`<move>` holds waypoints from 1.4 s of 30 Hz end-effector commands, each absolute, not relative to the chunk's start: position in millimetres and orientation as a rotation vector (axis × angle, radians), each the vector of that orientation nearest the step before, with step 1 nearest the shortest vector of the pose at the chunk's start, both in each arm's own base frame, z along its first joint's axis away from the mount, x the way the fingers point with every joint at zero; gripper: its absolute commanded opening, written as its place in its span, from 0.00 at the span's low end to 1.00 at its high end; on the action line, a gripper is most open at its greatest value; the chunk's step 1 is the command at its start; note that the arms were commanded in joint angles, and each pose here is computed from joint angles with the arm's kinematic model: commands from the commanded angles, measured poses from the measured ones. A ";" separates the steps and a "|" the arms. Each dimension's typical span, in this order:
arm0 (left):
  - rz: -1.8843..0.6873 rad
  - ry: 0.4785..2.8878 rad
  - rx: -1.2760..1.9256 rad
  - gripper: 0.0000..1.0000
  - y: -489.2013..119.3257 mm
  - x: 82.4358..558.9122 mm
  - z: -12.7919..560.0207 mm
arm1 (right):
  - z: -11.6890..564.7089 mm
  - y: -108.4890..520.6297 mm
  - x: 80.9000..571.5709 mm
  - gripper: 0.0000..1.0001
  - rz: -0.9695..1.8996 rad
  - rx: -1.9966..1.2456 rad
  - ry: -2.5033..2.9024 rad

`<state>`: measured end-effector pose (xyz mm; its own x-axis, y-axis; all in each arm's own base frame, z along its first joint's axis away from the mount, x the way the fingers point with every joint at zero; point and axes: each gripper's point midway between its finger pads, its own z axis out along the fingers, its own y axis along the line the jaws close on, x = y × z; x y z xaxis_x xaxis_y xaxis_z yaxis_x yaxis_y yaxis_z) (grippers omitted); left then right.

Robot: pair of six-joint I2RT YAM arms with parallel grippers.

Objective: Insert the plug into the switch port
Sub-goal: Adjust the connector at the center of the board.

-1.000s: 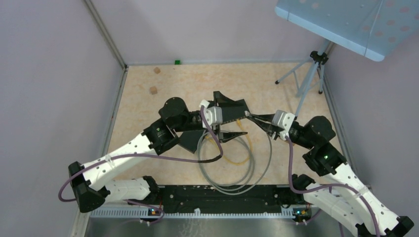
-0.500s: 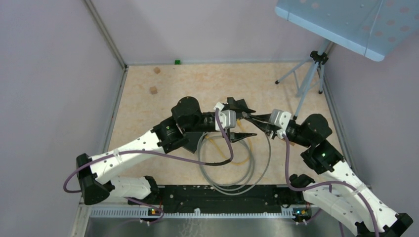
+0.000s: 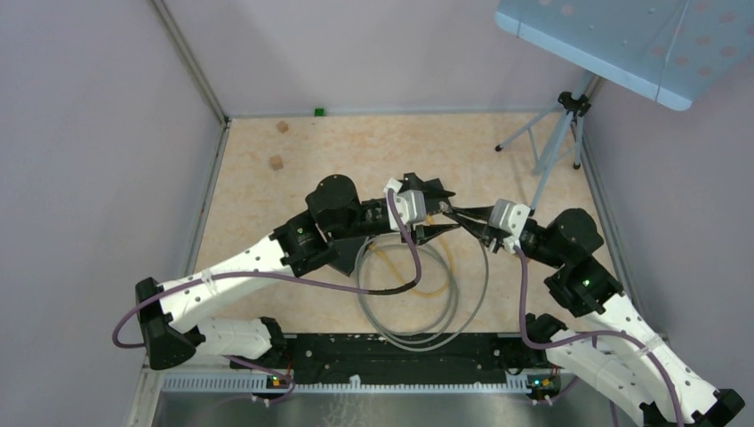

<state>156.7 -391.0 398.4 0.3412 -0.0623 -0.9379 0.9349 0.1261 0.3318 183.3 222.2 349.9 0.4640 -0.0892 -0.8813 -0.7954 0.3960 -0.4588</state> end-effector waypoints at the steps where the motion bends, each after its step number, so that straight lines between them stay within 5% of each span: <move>1: -0.912 0.892 1.158 0.52 -383.7 153.0 423.0 | 364.0 219.2 183.3 0.00 0.536 -1.063 0.957; 16: -0.923 0.936 1.129 0.32 -381.0 155.3 422.5 | 360.4 216.2 184.4 0.00 0.520 -1.061 0.975; 37: -0.984 0.922 1.098 0.41 -374.4 145.0 427.7 | 354.7 218.3 176.7 0.00 0.559 -1.088 0.984; 42: -0.987 0.925 1.107 0.27 -374.9 144.0 426.6 | 354.4 218.0 177.3 0.00 0.557 -1.085 0.988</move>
<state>151.6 -379.6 407.5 0.2747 -0.1026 -0.9560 0.9535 0.1570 0.2572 179.8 219.2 347.3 0.4543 -0.0967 -0.8856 -0.7989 0.3956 -0.4530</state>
